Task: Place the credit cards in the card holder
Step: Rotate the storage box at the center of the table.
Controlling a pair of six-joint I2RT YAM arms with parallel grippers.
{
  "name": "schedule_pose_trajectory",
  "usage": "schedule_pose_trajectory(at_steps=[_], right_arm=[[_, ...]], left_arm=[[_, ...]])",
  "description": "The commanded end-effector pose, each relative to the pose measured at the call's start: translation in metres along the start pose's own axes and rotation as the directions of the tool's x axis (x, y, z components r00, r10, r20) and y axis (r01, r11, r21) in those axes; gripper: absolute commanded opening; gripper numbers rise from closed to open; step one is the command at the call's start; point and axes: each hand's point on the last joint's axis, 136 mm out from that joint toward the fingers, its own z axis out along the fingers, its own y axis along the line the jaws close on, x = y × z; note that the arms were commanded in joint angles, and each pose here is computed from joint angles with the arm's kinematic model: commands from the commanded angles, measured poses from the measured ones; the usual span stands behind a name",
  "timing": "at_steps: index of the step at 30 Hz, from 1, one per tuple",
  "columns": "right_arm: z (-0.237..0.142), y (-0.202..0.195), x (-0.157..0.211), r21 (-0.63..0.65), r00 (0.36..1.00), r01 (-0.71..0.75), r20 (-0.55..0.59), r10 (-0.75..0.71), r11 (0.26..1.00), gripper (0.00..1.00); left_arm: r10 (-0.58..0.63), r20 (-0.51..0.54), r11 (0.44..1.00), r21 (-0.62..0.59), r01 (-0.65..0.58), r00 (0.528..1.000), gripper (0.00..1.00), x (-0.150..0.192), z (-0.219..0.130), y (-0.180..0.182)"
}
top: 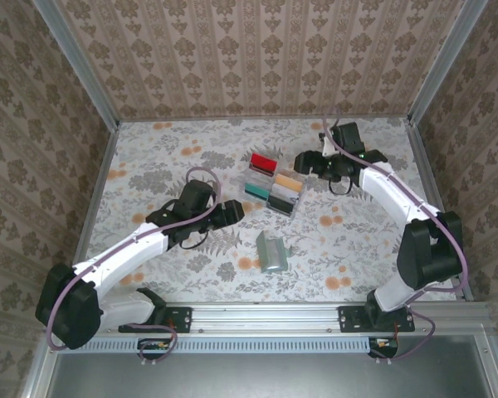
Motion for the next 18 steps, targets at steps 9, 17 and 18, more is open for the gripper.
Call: schedule_pose_trajectory(at_steps=[9,17,18], right_arm=[[0.048,-0.028,0.019,0.053,0.944,0.207,-0.274,-0.185,0.977,0.50],[0.059,-0.036,0.021,0.063,0.925,0.244,-0.314,-0.213,0.968,0.42],[0.061,-0.039,0.023,0.070,0.922,0.250,-0.323,-0.215,0.966,0.41]], left_arm=[[-0.026,0.044,1.000,0.015,0.025,0.999,0.85,-0.004,-0.011,0.002],[-0.023,0.037,1.000,0.018,0.022,0.999,0.85,-0.003,-0.011,0.001],[-0.024,0.037,1.000,0.020,0.023,0.999,0.85,-0.003,-0.012,0.000]])
